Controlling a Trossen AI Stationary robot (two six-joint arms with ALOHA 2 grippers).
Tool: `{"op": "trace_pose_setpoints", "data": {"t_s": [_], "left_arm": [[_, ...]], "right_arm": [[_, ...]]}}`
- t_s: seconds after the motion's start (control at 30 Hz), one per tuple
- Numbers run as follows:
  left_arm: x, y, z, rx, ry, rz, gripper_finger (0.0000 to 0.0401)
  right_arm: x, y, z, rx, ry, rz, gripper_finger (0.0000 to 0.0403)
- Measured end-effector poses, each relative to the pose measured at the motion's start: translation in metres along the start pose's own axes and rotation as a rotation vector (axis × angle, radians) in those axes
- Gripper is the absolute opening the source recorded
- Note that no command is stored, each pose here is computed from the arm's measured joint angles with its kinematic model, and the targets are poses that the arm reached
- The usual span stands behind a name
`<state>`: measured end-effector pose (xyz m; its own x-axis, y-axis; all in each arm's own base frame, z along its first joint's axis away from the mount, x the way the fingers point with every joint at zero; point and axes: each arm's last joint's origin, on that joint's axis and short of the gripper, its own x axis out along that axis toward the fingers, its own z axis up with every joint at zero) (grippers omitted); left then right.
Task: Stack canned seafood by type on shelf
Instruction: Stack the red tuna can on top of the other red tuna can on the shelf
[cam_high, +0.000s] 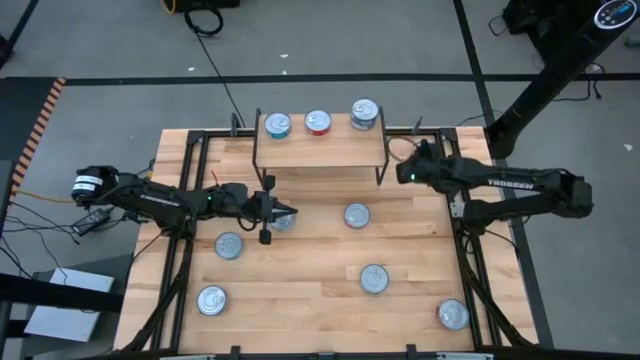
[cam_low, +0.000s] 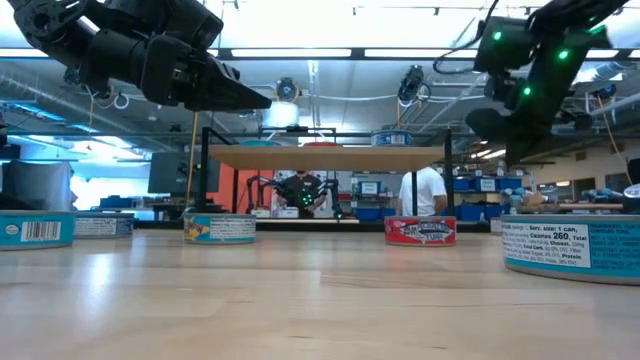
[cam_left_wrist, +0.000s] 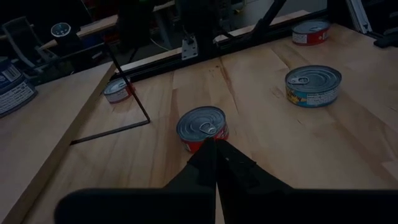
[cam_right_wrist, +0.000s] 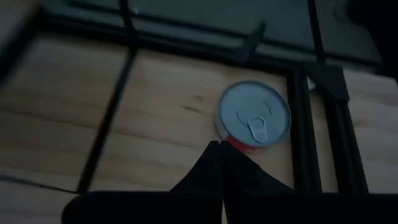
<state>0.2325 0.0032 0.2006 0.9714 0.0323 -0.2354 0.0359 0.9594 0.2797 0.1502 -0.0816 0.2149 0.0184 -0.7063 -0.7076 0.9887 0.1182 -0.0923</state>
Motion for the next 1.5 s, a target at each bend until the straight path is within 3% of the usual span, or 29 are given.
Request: {"op": "trace_pose_setpoints", "data": {"t_s": [0.33,0.5,0.8,1.27,1.5], "left_arm": [[0.000,0.000,0.000,0.020,0.000,0.000,0.0005],[0.000,0.000,0.000,0.020,-0.001,0.000,0.0005],[0.000,0.000,0.000,0.019,0.001,0.000,0.0005],[0.000,0.000,-0.001,0.019,0.007,-0.002,0.0005],[0.000,0.000,-0.001,0.019,0.007,-0.002,0.0005]], "right_arm": [[0.040,-0.025,0.023,0.048,0.153,-0.088,0.0002],[0.059,-0.021,0.028,0.042,0.174,-0.078,0.0001],[0.094,-0.015,0.020,0.007,0.275,-0.162,0.0001],[0.113,-0.009,0.010,-0.009,0.284,-0.272,0.0002],[0.109,-0.011,0.008,-0.049,0.333,-0.260,0.0002]]}}
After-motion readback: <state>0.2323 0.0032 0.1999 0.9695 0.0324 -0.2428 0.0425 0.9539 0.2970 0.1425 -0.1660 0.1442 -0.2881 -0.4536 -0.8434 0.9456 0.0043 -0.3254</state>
